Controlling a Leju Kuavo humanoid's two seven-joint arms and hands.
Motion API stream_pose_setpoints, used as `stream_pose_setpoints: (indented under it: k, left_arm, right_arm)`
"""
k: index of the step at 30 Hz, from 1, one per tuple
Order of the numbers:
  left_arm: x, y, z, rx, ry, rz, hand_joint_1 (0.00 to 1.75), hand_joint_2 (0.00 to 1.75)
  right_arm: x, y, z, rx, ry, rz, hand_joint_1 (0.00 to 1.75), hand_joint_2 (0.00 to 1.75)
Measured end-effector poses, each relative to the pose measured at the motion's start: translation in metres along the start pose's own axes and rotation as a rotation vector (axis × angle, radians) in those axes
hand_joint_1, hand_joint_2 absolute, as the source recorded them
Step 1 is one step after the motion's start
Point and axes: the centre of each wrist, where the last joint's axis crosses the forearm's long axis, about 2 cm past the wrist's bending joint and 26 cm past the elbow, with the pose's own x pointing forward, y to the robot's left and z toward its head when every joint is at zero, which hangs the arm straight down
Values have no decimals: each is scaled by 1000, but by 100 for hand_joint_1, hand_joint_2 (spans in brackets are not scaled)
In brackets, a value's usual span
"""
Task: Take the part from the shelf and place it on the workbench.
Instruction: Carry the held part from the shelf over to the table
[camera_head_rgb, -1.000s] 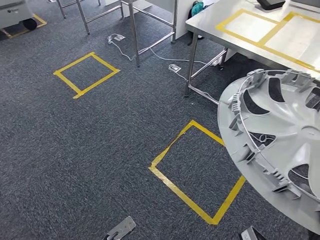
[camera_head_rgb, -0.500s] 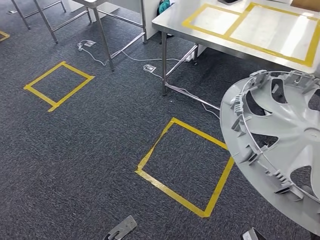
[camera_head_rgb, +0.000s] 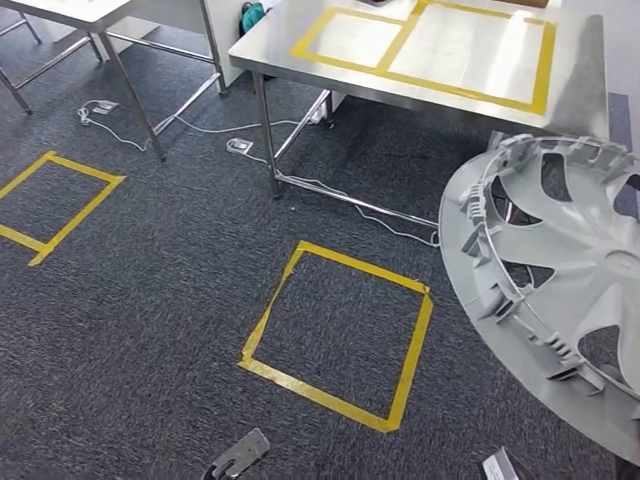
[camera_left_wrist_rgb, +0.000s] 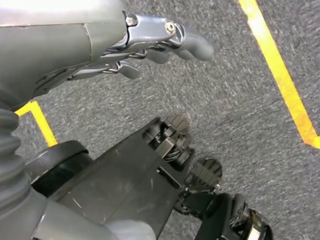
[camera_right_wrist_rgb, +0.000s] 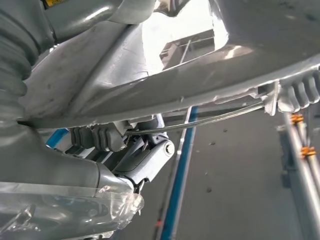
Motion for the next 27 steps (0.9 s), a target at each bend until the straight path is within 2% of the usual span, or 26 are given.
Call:
stream_pose_setpoints:
  k: [27]
  left_arm:
    - [-5, -1, 2, 2, 11, 4, 0, 175]
  right_arm:
    - [1, 1, 2, 11, 1, -4, 175, 175]
